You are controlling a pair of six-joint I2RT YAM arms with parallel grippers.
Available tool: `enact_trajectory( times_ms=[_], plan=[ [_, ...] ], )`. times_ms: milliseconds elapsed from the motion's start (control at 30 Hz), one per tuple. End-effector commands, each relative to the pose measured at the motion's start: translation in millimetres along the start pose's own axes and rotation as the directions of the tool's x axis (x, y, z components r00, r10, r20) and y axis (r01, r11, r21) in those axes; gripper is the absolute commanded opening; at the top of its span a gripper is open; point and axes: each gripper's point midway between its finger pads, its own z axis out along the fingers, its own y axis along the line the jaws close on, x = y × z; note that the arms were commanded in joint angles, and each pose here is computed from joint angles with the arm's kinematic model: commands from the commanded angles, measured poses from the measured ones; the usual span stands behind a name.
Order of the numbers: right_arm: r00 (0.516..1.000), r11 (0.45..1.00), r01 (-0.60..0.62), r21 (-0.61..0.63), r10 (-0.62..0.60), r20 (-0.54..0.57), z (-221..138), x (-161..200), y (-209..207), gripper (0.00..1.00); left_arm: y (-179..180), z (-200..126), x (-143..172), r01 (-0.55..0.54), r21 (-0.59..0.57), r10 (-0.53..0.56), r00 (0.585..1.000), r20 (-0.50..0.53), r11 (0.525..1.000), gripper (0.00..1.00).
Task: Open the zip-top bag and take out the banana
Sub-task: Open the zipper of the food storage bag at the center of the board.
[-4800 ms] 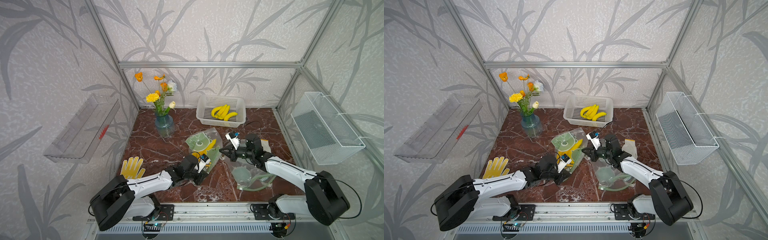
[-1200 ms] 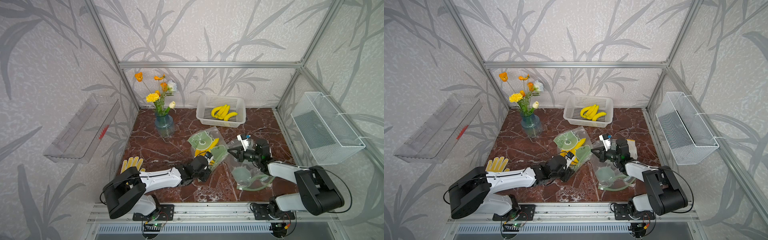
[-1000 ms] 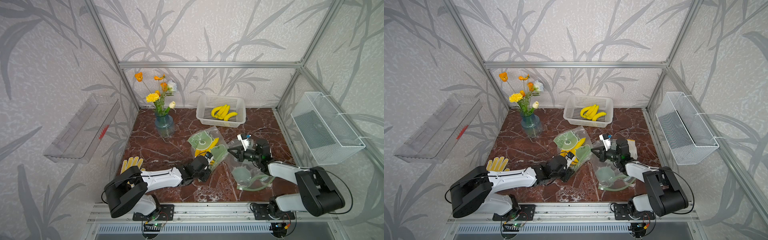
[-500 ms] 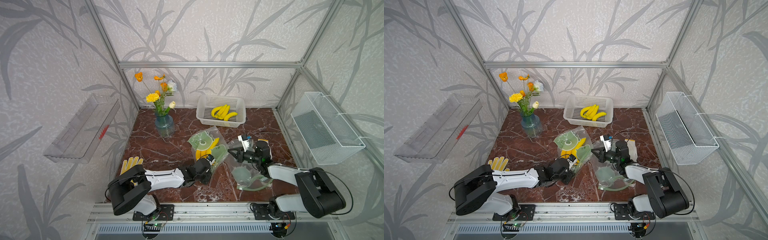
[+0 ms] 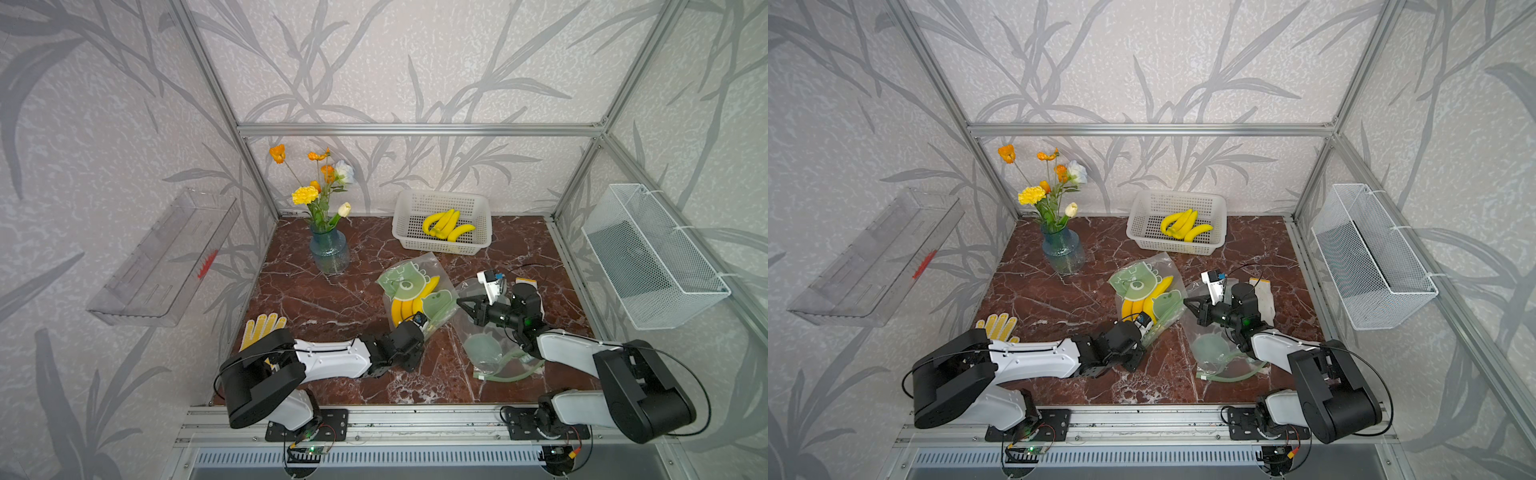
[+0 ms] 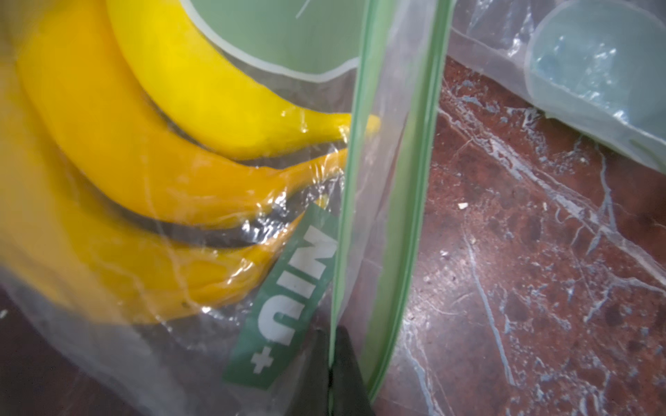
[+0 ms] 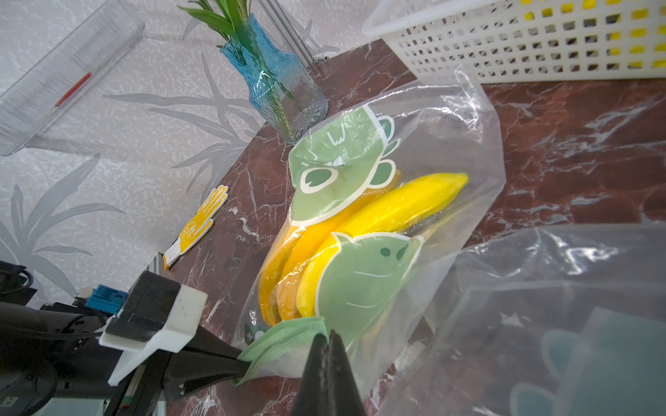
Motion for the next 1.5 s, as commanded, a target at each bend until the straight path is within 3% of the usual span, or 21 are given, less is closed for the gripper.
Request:
enact_trajectory(
  times_ms=[0,133,233,333,533,933,1133,1333,1467],
  plan=[
    [0.998,1.0,0.018,0.023,-0.017,-0.067,-4.5,6.4,5.1,0.1,17.7,-10.0,1.2,-0.026,-0.095,0.025,1.0,-0.007,0.995,0.0],
    [0.98,0.987,0.164,0.003,-0.162,-0.112,-13.6,7.8,38.9,0.22,14.6,-13.4,-8.1,-0.077,-0.093,0.075,0.997,-0.018,0.993,0.0],
    [0.942,0.947,0.32,0.009,-0.318,-0.104,-21.4,3.4,69.9,0.3,13.8,-11.7,-10.1,-0.088,-0.095,0.087,0.996,-0.02,0.992,0.0],
    [0.922,0.925,0.38,0.008,-0.378,-0.087,-31.4,4.2,89.6,0.34,17.6,-13.4,-10.8,-0.095,-0.119,0.093,0.995,-0.021,0.988,0.0],
    [0.918,0.919,0.394,-0.029,-0.395,-0.047,-34.1,17.6,108.5,0.37,22.1,-29.8,-24.3,-0.104,-0.141,0.11,0.993,0.034,0.984,0.0],
    [0.896,0.894,0.419,-0.158,-0.435,-0.085,16.8,41.8,137.2,0.37,20.3,-47.1,-38.3,-0.138,-0.141,0.153,0.983,0.102,0.98,0.0],
    [0.922,0.932,0.354,-0.084,-0.362,-0.136,35.2,49.2,130.1,0.38,17.3,-46.7,-44.4,-0.151,-0.144,0.167,0.98,0.11,0.978,0.0],
    [0.919,0.916,0.364,-0.171,-0.383,-0.095,40.8,52.0,153.4,0.38,13.3,-41.3,-45.0,-0.166,-0.135,0.18,0.979,0.099,0.977,0.0],
    [0.919,0.931,0.353,-0.096,-0.364,-0.148,51.2,51.9,139.7,0.36,11.4,-43.6,-46.9,-0.162,-0.129,0.178,0.977,0.118,0.978,0.0]
  ],
)
